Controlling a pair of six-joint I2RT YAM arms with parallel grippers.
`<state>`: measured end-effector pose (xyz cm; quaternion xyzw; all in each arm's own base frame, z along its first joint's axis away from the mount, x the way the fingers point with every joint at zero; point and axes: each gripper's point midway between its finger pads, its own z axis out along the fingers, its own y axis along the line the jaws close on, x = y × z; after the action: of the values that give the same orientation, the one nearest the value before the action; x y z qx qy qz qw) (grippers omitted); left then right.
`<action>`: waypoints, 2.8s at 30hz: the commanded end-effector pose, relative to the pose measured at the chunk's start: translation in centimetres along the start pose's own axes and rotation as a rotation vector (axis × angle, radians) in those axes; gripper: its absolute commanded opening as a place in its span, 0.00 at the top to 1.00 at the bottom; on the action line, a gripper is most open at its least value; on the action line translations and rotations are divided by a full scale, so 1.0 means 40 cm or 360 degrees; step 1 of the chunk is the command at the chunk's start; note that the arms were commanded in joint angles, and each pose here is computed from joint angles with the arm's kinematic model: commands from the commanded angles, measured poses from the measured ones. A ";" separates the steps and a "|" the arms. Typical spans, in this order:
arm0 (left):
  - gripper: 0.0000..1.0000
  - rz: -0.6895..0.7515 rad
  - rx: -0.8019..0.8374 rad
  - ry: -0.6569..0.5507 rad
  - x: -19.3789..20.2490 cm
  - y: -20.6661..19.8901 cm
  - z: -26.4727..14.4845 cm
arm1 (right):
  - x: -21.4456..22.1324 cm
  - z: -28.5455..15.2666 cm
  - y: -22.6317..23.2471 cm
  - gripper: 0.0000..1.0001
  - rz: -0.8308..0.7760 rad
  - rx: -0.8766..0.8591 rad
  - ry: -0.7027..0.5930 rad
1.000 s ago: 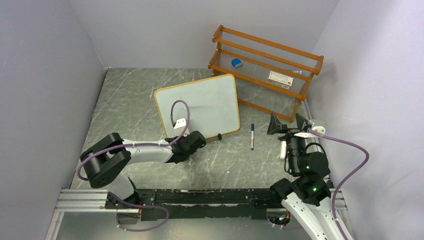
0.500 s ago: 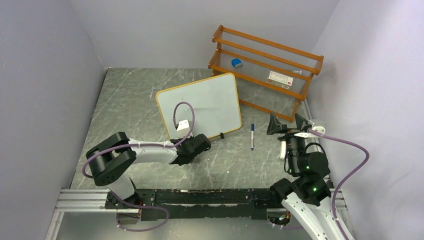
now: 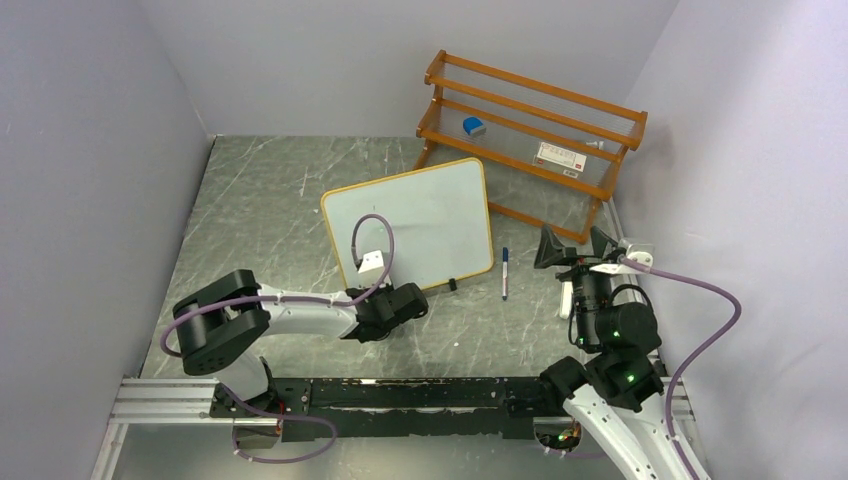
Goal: Write a sentence on the whiteboard
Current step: Move the whiteboard to the center of the board, then open the whiteboard marker at the center of the board.
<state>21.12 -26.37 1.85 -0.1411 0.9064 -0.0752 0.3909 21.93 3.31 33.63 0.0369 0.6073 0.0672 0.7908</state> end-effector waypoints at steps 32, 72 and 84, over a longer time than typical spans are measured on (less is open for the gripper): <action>0.03 0.0339 0.0457 -0.0360 -0.550 0.054 -0.299 | 0.411 0.017 0.002 0.00 0.0044 0.0581 0.1354; 0.04 0.0448 0.0371 -0.0795 -0.692 0.214 -0.351 | 0.857 -0.073 -0.041 0.62 -0.0036 0.0629 0.2312; 0.05 0.0500 0.0508 -0.0728 -0.669 0.172 -0.338 | 0.810 -0.083 -0.103 0.91 -0.0077 0.0775 0.2208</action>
<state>27.17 -9.98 27.39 0.0313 0.7918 -0.0957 0.6024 28.62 6.10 1.19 0.1379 0.9693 -0.0374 0.1999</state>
